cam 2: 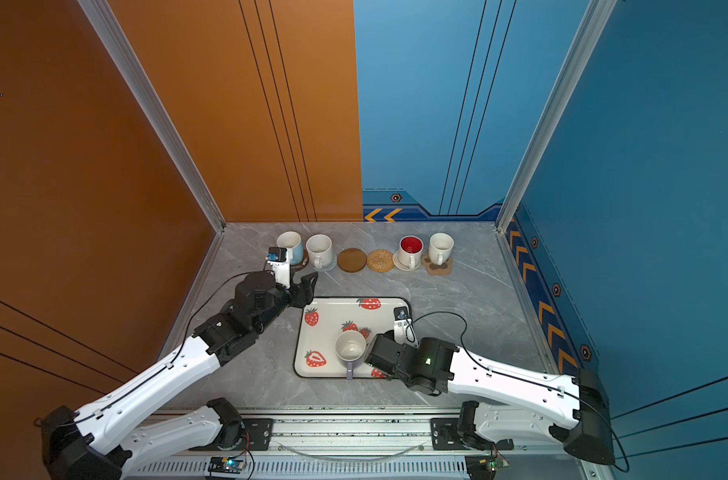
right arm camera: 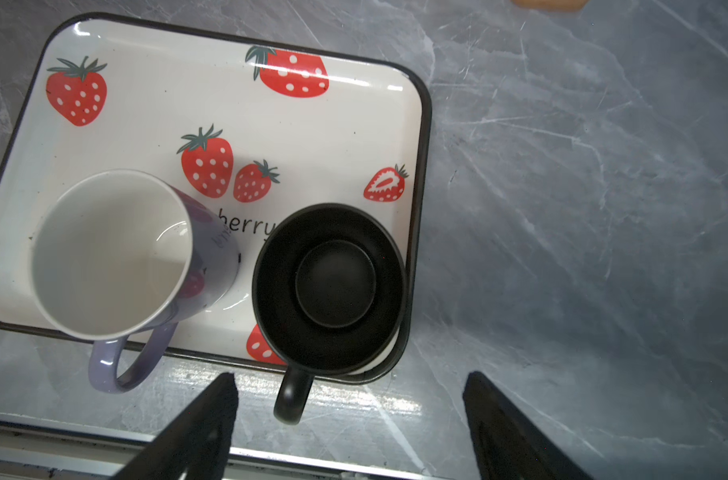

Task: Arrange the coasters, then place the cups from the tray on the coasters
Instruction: 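Lower the right gripper onto the black mug rim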

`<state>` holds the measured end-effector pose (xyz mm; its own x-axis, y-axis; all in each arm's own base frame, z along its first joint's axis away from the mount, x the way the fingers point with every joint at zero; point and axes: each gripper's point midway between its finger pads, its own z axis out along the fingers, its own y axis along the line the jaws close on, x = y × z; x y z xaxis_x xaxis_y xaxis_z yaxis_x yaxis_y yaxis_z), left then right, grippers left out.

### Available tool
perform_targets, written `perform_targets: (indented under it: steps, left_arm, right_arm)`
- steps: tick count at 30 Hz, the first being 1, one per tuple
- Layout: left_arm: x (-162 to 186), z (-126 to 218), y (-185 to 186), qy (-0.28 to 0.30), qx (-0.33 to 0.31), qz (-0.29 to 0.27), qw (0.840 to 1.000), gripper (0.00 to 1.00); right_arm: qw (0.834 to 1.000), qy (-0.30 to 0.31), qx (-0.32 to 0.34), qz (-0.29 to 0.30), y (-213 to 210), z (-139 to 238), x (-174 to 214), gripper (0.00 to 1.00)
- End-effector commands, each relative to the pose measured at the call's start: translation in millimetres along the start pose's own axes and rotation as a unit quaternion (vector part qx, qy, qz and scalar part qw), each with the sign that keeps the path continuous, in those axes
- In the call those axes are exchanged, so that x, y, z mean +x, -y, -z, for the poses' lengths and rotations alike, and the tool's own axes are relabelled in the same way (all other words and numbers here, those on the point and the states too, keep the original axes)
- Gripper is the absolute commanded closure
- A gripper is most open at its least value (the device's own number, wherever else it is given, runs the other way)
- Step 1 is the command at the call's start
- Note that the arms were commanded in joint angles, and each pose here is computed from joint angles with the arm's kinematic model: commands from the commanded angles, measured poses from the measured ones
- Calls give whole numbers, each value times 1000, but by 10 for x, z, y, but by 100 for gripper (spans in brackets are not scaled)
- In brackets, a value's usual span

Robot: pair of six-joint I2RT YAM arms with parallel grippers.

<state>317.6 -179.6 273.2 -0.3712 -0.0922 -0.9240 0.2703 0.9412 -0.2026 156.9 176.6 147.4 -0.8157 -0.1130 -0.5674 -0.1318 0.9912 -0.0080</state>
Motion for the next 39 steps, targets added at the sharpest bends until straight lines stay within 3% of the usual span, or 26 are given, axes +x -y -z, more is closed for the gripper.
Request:
perform_targets:
  steps: [1,17,30,39]
  left_arm:
    - [57,-37,-20,-5,5,1,1000,29]
    - [104,-40,-92,-11,-1,11,1000,29]
    - [139,-49,-143,-18,-6,15,1000,29]
    - [140,-58,-158,-19,-6,20,1000,29]
  right_arm:
    - [999,-8,-6,-44,-5,-41,148,16]
    - [997,-46,-33,-60,-196,-303,386,23]
    - [993,-79,-51,-74,-309,-513,498,48]
    - [992,-89,-46,-76,-311,-592,522,52]
